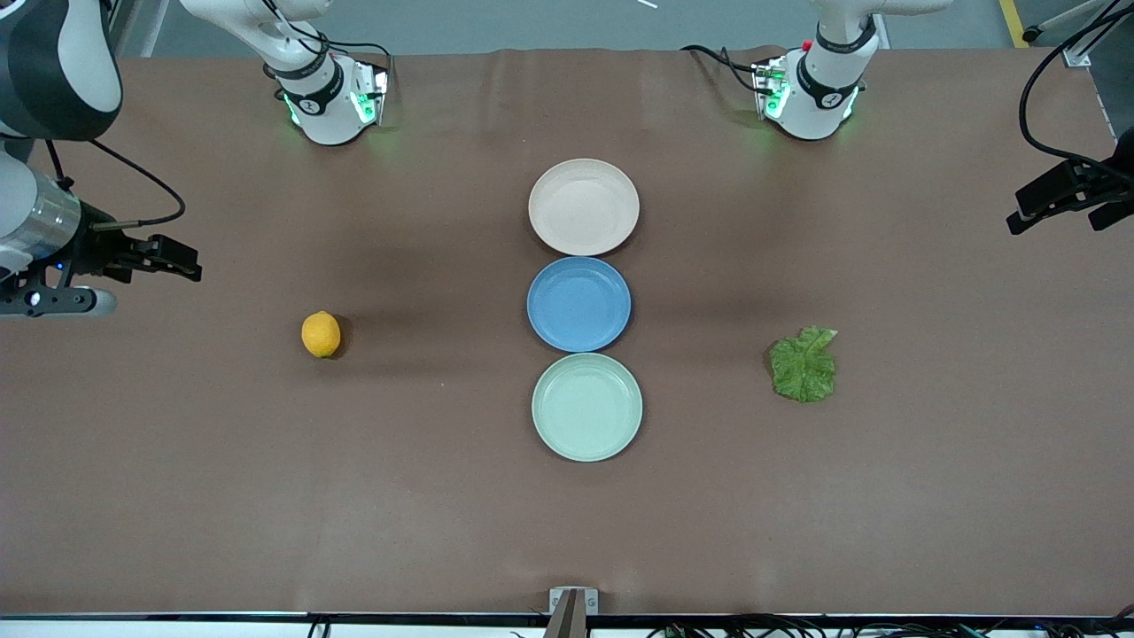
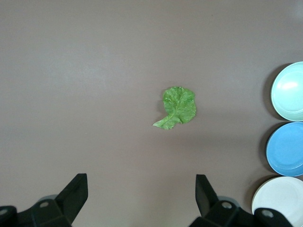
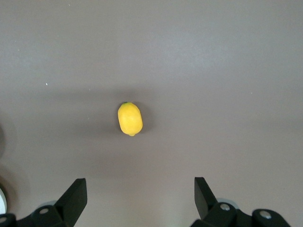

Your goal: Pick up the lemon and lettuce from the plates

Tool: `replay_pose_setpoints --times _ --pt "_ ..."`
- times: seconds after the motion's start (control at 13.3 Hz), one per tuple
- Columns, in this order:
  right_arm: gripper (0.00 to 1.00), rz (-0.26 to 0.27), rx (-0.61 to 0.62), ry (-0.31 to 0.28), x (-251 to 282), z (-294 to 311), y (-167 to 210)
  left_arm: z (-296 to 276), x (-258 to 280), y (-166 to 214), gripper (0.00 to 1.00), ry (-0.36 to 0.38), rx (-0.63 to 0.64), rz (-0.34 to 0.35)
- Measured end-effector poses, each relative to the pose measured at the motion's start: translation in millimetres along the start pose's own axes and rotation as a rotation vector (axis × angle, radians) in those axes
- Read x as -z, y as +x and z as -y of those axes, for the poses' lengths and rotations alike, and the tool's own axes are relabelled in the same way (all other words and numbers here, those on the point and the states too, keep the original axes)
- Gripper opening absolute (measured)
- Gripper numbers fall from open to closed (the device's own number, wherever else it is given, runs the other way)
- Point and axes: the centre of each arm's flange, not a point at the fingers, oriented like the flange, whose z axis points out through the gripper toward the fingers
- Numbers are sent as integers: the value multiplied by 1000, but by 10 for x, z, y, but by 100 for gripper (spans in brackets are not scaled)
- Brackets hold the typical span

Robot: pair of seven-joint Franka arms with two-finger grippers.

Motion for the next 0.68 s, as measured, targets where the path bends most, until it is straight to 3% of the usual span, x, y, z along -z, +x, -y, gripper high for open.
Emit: replay_pose_setpoints --times 0.68 --pt "100 -43 3 2 168 10 -424 -40 -6 0 100 0 -7 1"
